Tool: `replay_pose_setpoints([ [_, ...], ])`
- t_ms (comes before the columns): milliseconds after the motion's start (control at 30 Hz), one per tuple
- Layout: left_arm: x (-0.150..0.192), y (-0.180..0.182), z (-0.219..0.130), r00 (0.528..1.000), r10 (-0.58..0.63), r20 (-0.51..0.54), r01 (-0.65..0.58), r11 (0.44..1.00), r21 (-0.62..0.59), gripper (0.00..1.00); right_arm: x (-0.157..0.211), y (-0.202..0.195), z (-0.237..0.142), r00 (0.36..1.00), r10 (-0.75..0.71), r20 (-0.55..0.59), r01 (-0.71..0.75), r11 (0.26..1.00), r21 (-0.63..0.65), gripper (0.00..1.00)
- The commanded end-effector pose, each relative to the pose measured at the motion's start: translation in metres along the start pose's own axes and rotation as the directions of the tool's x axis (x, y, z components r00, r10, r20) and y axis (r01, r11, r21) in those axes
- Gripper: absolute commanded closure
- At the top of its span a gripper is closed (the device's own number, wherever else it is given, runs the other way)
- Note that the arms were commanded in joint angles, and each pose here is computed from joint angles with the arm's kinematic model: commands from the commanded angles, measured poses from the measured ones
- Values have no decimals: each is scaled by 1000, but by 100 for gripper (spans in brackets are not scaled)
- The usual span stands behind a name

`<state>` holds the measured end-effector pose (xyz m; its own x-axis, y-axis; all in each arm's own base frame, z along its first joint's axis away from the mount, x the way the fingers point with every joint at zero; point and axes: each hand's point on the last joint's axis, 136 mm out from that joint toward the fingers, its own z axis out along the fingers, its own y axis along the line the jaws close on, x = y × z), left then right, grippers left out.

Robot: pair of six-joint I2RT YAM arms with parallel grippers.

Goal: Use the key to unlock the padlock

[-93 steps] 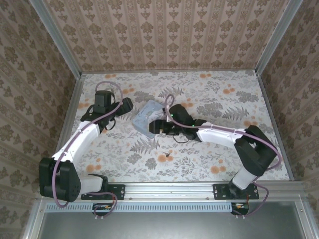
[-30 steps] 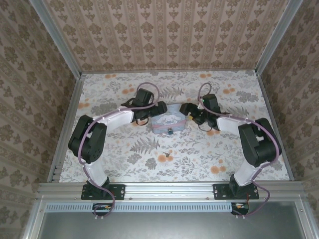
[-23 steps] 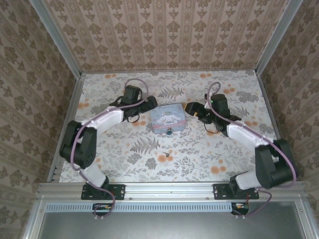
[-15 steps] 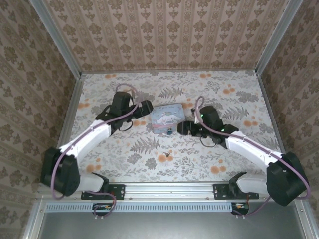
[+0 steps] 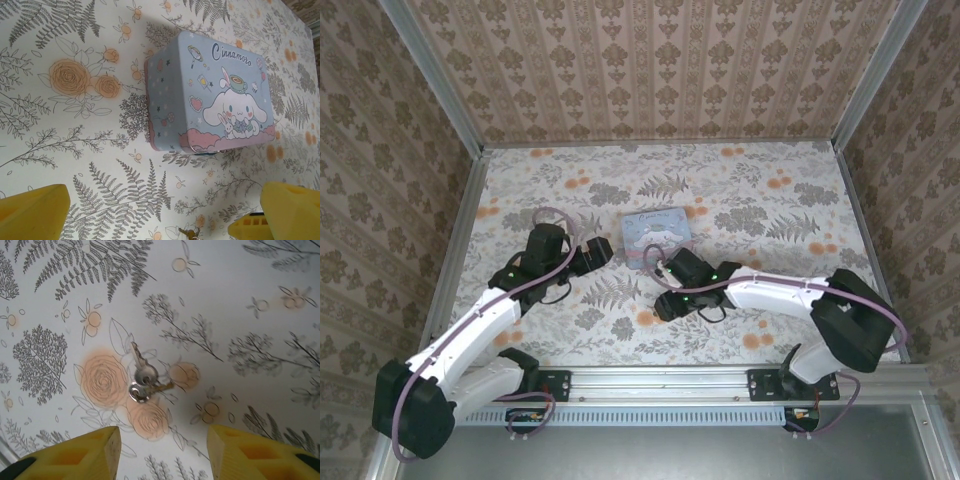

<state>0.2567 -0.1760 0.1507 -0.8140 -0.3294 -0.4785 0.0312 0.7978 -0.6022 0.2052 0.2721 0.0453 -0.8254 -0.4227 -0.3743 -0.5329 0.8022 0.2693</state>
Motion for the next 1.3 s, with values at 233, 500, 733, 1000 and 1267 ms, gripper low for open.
replay_pose_setpoints([
  [233,3,6,5,999,-33,-21,33,999,-34,0,-10,4,15,987,-140,-76,148,983,111,51],
  [500,1,7,4,999,-31,-22,30,999,-35,0,-13,11,28,978,-173,-113,186,975,125,55],
  [733,-1,8,4,999,-36,-18,36,999,-36,0,-7,12,42,967,-199,-161,223,964,145,56],
  [1000,-1,9,5,999,-41,-18,40,999,-30,0,5,2,53,960,-192,-201,230,956,182,62],
  [1267,-1,9,7,999,-44,-21,44,999,-31,0,11,-1,55,966,-169,-195,205,962,180,84],
])
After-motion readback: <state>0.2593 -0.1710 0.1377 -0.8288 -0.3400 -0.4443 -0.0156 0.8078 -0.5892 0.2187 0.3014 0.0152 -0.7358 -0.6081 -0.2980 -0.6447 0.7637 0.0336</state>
